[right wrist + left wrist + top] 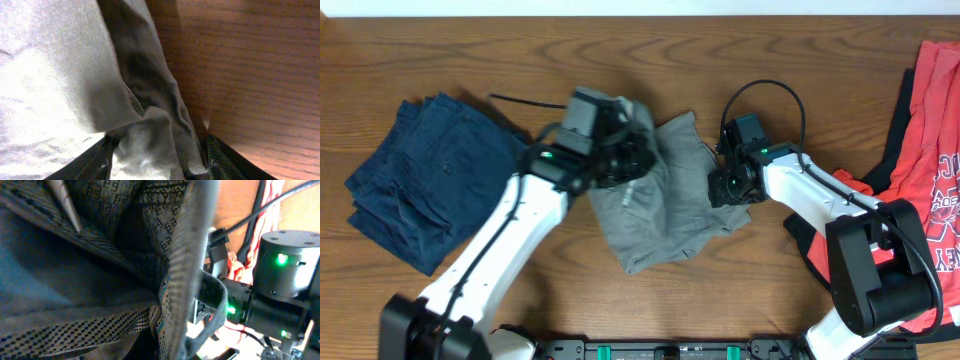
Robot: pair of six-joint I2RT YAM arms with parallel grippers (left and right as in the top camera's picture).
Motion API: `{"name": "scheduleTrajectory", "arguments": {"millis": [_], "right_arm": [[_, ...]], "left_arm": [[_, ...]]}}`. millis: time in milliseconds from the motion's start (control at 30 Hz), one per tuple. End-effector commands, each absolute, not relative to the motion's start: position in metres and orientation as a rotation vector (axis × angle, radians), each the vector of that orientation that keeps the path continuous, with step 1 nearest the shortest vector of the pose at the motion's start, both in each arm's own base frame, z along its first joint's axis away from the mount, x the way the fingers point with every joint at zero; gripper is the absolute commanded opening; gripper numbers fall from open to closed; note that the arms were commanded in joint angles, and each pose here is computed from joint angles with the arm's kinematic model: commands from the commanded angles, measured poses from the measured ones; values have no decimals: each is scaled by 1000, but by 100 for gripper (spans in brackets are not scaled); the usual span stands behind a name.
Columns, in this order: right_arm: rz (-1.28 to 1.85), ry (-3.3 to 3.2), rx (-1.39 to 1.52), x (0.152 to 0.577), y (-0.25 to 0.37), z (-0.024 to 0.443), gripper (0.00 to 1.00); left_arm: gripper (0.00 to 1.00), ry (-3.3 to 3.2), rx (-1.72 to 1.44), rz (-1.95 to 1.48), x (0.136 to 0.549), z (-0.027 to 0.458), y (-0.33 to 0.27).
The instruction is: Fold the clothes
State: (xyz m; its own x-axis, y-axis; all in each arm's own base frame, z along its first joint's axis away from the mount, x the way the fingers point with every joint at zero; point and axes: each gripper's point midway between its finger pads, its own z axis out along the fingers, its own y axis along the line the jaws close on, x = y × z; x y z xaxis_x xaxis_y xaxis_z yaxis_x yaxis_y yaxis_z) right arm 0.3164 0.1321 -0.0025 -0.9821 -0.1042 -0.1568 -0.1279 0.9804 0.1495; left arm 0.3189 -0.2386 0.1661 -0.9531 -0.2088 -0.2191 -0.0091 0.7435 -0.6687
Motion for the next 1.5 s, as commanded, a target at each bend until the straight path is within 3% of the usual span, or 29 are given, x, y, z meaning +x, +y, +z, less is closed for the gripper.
{"name": "scheduleTrajectory", "arguments": {"millis": [0,100,267,500,633,767,1067,1267,1467], "right_arm": [[193,3092,-186,289,124,-32,58],[182,3104,-161,286,122,-32,61],[71,3088,-22,292,101,-15,69],[81,2855,122,332,71,77,70],[425,2680,-66,340,115,136,63],[734,2623,-267,320,169,157,59],[753,2840,-515,265,222,102,59],[283,3090,-377,258,177,40,58],[-209,3052,-96,293,109,10,57]], "left_arm": [[9,2658,-201,-1023,325,162,-263],[45,2633,-157,-1041,329,159,-278],[65,2547,-94,-1029,344,177,-264],[66,2424,-315,-734,399,179,-176],[66,2410,-385,-560,420,161,-137],[66,2442,-305,-504,431,136,-135],[66,2711,-341,-385,416,33,-129],[66,2977,-396,-275,359,0,-116],[65,3342,-495,-270,270,4,-115]]}}
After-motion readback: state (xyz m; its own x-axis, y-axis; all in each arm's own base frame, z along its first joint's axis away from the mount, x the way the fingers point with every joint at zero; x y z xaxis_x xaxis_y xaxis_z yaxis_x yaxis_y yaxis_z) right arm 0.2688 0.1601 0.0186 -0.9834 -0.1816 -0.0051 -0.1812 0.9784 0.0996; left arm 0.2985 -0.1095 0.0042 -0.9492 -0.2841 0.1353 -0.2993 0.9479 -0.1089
